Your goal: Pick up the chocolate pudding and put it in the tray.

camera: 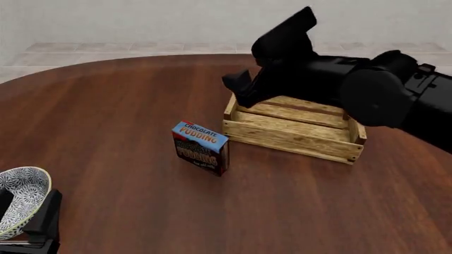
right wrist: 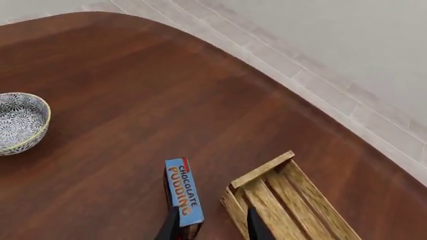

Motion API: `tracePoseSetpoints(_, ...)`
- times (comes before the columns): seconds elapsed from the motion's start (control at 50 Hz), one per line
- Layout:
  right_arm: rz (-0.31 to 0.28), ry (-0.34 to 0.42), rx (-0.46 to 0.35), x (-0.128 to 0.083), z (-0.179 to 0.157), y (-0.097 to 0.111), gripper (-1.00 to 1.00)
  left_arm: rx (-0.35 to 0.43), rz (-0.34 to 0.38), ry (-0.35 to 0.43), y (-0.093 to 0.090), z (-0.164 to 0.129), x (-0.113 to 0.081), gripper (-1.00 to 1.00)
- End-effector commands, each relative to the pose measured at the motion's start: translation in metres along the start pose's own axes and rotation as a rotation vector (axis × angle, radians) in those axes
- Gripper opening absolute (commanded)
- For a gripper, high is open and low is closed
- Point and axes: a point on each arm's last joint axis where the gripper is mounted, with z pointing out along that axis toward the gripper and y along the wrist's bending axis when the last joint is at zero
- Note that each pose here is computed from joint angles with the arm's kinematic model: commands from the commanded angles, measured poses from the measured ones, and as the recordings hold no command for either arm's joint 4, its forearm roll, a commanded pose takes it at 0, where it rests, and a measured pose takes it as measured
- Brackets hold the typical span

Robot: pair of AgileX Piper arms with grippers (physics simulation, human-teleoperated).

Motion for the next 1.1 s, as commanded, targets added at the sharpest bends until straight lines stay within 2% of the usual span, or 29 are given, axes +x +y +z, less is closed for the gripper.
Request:
tracePoseSetpoints(0.02, -0.035, 0.021, -0.053, -0.003, 0.012, 0.016, 1.00, 0.000, 0.000, 0.000, 0.000, 0.000, 0.000, 1.00)
tracePoseSetpoints(0.42, -0.061, 0.054, -0.097, -0.004, 0.027, 0.030, 1.00, 0.000, 0.000, 0.000, 0.000, 0.000, 0.000, 1.00)
tracePoseSetpoints(1.1, -0.106, 0.168, -0.115, 0.009, 0.079, 0.032, 1.00, 0.000, 0.000, 0.000, 0.000, 0.000, 0.000, 1.00)
